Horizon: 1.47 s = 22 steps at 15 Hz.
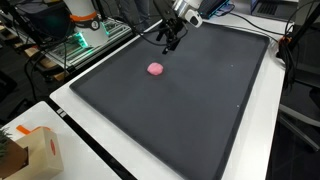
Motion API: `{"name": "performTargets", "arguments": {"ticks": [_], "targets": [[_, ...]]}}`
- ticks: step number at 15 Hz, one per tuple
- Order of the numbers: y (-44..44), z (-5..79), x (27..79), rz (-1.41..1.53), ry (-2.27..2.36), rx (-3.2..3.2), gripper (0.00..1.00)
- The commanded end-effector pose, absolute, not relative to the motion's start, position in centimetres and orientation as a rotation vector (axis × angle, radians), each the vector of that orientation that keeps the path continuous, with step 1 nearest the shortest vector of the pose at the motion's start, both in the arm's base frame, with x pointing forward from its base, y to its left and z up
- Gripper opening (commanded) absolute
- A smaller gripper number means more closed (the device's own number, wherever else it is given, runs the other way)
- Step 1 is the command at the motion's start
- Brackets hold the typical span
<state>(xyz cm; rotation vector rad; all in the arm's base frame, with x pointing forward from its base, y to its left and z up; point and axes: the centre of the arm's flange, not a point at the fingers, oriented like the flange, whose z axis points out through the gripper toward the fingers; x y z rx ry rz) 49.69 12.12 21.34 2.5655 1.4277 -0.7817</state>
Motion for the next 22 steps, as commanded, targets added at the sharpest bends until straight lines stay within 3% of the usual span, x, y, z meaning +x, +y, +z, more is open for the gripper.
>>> {"name": "performTargets", "arguments": {"ticks": [1,13,22], "targets": [[12.1,20.5,48.2,-0.791,1.51,2.517,1.0],[12.2,20.0,49.6,-0.695,1.538,2.516,1.0],[8.5,22.0,54.9,-0.574,1.149,2.747,1.0]]}}
